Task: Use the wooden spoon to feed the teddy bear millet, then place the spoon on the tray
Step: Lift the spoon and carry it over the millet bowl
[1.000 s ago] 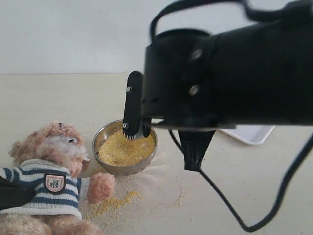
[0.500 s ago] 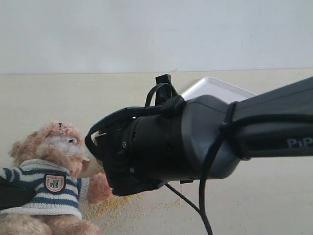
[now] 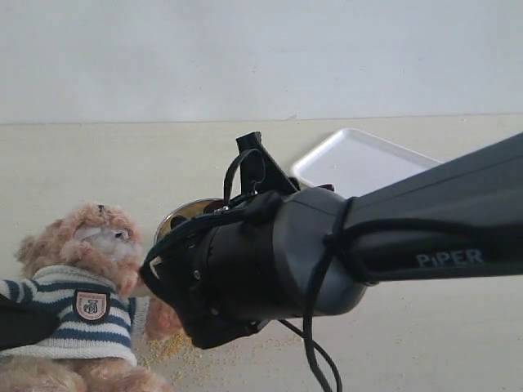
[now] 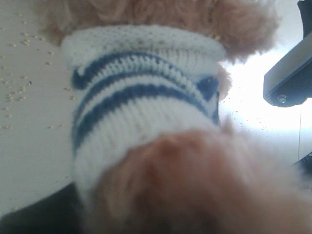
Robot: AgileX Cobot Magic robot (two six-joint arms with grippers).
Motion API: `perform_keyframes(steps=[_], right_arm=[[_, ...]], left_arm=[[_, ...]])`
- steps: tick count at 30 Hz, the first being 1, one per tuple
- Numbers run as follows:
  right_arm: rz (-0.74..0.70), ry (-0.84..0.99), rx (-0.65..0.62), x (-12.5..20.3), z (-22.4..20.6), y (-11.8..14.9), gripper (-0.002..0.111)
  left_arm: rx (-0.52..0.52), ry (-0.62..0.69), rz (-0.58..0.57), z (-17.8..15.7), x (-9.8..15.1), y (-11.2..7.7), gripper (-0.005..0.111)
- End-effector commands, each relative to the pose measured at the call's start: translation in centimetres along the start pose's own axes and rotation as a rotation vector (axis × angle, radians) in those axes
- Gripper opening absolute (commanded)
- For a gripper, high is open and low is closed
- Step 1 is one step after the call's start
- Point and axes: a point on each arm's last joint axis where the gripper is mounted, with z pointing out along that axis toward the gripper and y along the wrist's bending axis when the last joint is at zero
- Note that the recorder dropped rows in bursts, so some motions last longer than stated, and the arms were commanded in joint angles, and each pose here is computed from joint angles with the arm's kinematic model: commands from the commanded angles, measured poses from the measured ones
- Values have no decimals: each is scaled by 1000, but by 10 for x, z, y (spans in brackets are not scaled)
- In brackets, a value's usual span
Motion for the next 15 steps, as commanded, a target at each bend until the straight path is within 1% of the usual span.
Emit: perform_keyframes(steps=[1,8,15], right_arm=[[-10,-13,16,-5,1,1,8],[-8,-4,1,-18,6,4,8],[-8,20,-6,-16,5,5,8]], left_arm=[[17,-5,-4,-1,-2,-1,5],[17,-5,-4,-1,-2,-1,5],[17,-5,-4,-1,-2,-1,5]])
